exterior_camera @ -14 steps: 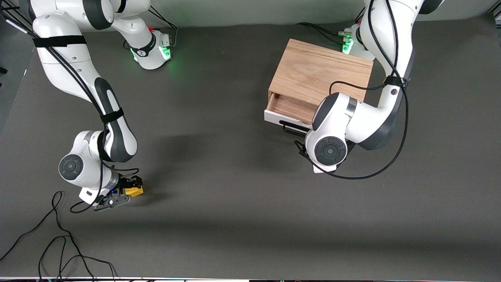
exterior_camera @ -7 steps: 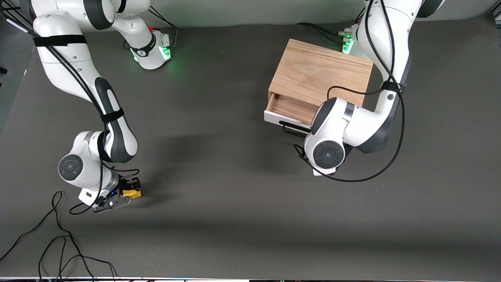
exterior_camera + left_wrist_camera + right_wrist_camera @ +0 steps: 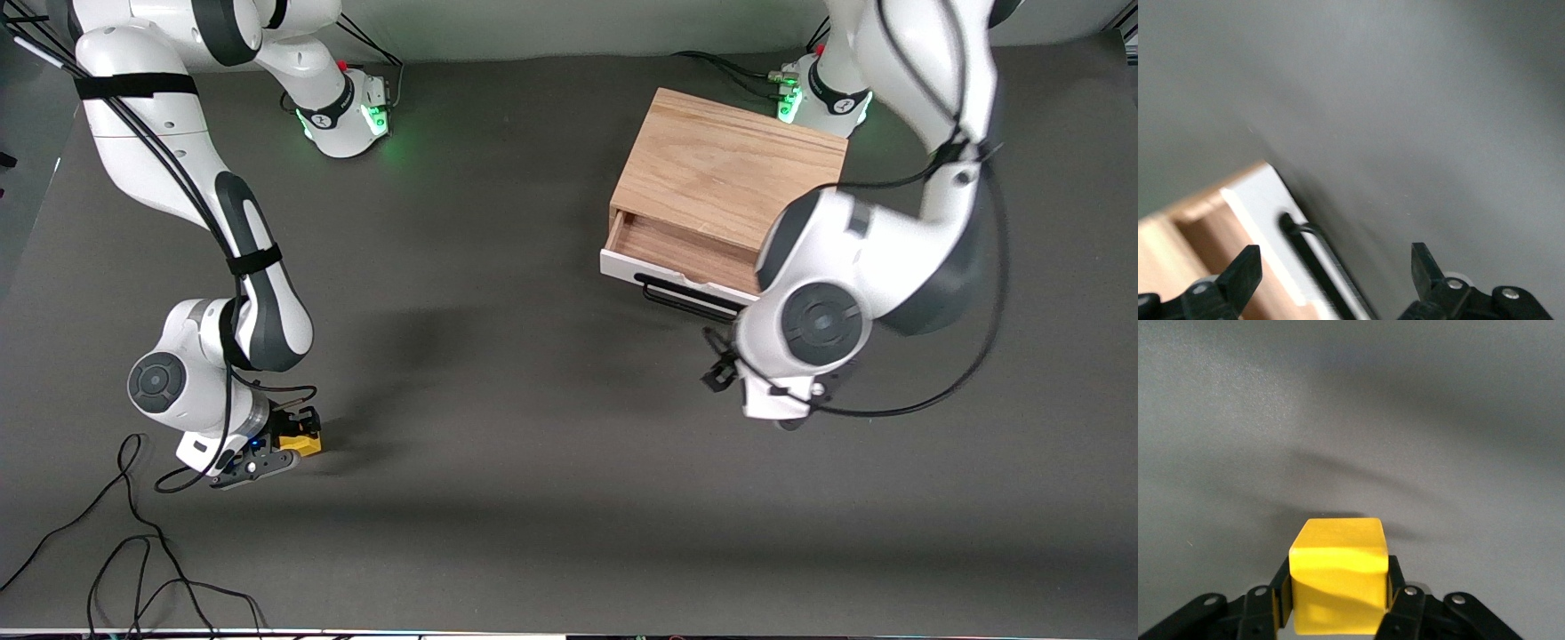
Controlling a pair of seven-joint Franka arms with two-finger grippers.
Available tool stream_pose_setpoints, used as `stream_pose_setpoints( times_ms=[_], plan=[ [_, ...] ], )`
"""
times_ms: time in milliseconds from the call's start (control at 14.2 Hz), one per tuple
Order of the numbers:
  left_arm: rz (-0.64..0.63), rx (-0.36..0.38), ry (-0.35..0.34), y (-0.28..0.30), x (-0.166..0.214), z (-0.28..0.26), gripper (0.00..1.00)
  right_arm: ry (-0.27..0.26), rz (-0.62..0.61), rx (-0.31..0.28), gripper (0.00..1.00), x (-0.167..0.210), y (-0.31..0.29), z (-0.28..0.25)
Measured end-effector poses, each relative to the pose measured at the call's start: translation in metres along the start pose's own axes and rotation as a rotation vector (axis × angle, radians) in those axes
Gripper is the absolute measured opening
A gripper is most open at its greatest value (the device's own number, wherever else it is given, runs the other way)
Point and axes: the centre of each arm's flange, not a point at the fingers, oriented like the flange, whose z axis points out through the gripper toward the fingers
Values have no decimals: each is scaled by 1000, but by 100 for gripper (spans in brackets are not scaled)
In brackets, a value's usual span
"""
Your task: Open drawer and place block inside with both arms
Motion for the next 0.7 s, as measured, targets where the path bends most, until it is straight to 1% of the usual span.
stream_pose_setpoints(
  times_ms=[70,211,352,423,564,705],
  plan=[
    [70,-10,14,-16,6,-23,100,7,3,1,55,4,-3,-5],
    [184,-55,40,-55,19,-71,100,-2,37,14,55,18,-26,-27],
    [280,-92,70,-90,28,-108,100,-24,103,30,55,39,-75,-65],
    [325,-97,80,-103,28,-121,100,-40,146,37,55,50,-107,-90],
    [400,-73,98,-119,21,-137,100,-66,242,44,55,64,-173,-151],
    [461,-63,119,-123,19,-143,100,-71,325,67,55,65,-242,-211]
  ],
)
